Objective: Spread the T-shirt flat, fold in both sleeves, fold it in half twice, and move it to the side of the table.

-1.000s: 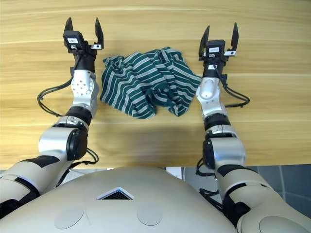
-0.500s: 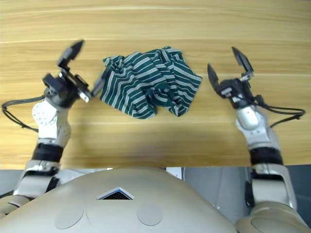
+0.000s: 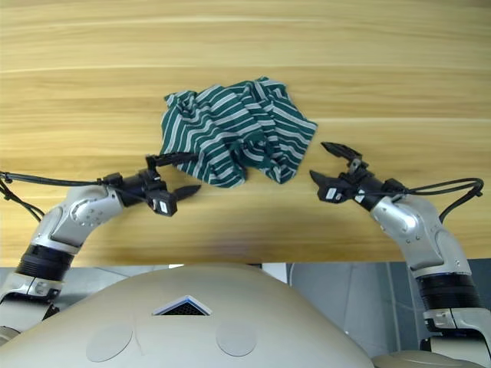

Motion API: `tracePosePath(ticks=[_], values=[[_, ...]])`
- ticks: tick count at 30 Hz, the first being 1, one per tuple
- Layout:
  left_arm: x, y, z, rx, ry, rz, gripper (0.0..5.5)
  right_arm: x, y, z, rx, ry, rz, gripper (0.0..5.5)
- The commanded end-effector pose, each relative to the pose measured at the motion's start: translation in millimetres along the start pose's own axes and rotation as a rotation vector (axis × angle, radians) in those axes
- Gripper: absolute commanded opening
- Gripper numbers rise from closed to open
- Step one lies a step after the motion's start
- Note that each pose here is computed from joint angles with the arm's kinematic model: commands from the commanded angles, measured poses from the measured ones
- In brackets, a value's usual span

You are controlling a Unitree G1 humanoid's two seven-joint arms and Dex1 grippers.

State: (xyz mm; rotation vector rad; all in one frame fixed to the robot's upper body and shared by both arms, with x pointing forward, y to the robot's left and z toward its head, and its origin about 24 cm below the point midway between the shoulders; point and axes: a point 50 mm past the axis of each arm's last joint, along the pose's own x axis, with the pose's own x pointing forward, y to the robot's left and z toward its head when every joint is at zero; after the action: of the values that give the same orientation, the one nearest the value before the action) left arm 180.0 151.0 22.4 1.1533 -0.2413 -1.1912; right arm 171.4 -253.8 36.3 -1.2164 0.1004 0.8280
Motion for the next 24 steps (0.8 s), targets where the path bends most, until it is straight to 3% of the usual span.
tracePosePath(ticks=[1, 9, 24], values=[[1.9, -13.1, -10.6, 0.019, 0.09, -0.065, 4.3, 0.1, 7.4, 0.9, -0.009, 0.007, 0.056, 3.82], [1.1, -15.0, -20.7, 0.023, 0.174, -0.036, 4.3, 3.5, 10.3, 1.5, -0.01, -0.005, 0.071, 3.82], [-6.2, -24.5, -19.8, -0.004, 0.222, -0.024, 1.96, 32.5, 18.1, -5.3, -0.071, -0.056, 0.195, 3.82]])
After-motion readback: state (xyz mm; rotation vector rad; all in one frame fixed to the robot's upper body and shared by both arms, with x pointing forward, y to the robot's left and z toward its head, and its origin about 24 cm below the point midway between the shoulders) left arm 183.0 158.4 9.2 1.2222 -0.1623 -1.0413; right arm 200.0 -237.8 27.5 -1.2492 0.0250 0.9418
